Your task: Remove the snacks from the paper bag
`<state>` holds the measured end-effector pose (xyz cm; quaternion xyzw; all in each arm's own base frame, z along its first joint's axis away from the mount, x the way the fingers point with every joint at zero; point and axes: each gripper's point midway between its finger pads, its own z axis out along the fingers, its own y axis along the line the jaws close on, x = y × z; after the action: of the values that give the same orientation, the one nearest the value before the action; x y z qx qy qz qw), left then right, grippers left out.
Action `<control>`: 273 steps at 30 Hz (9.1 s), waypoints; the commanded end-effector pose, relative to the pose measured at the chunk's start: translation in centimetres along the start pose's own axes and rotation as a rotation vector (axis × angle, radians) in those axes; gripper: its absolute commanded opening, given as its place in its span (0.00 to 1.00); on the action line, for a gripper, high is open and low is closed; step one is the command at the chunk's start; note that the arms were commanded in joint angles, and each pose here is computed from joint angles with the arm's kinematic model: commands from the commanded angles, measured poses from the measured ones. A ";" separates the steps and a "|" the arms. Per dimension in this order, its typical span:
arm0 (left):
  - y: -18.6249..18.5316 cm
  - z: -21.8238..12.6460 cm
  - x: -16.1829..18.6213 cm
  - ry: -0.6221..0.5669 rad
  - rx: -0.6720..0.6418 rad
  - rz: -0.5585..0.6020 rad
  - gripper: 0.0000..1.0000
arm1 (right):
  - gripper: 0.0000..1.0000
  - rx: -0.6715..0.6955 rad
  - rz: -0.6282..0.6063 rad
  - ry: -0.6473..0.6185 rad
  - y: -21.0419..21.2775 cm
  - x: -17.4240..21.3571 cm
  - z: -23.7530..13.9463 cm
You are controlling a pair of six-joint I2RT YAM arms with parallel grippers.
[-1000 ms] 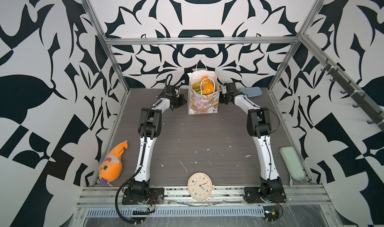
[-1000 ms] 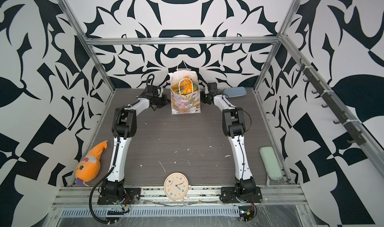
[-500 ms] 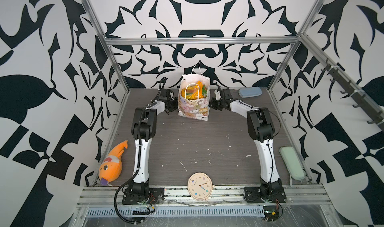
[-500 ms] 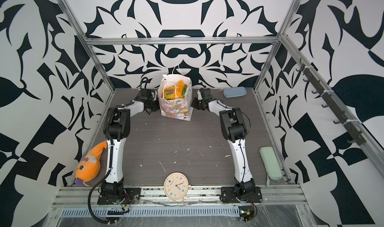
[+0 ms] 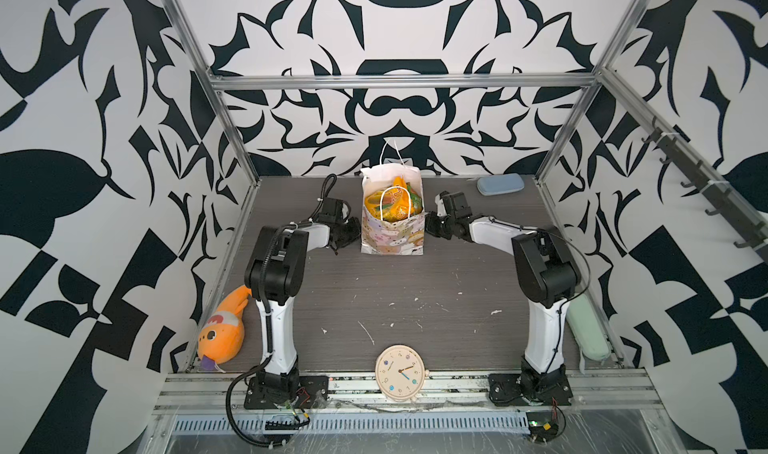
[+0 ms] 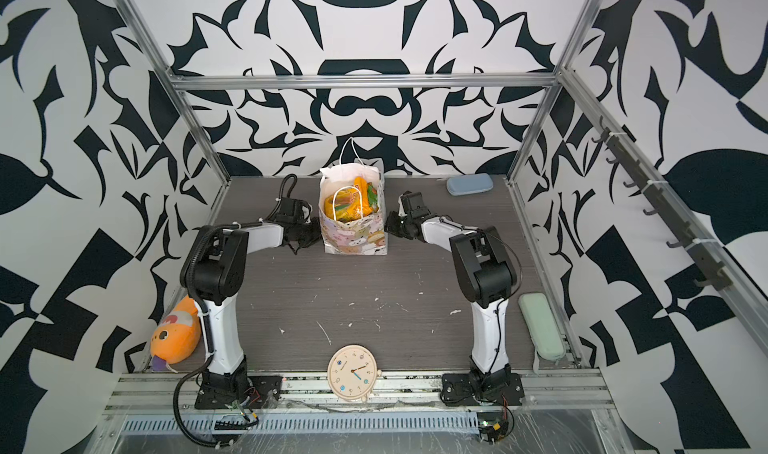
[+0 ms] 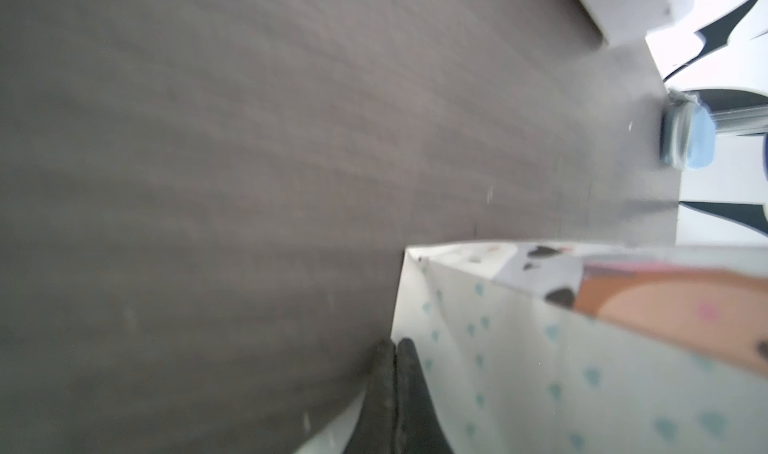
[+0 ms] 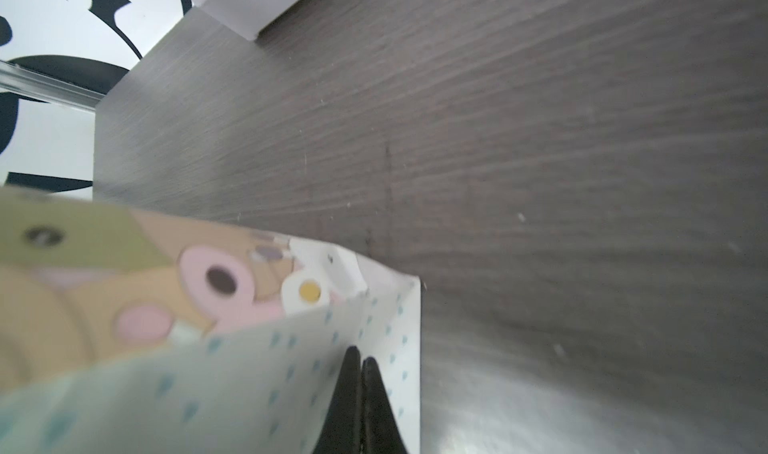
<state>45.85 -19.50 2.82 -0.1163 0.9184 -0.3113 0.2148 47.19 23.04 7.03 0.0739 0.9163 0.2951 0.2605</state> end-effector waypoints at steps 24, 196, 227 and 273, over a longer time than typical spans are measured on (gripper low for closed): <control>-2.5 -0.3 2.1 -0.036 -0.083 0.125 0.00 | 0.44 0.096 -0.078 -0.140 -6.5 -5.8 -13.9; -12.8 -21.9 -4.1 -0.543 -0.144 0.588 0.65 | 0.00 -0.700 -0.056 -0.351 20.2 -22.7 -36.4; -14.5 -20.3 -4.4 -0.477 -0.102 0.656 0.66 | 0.63 -0.034 -0.694 0.095 18.3 -6.1 -19.0; -13.1 -20.5 -3.0 -0.473 -0.101 0.613 0.67 | 0.09 -0.007 -0.678 0.137 19.4 -4.1 -11.4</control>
<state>40.35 -18.33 26.18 0.0918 0.8537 -0.1497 0.4903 44.30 31.06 25.61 -0.2595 0.9156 0.1758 0.2517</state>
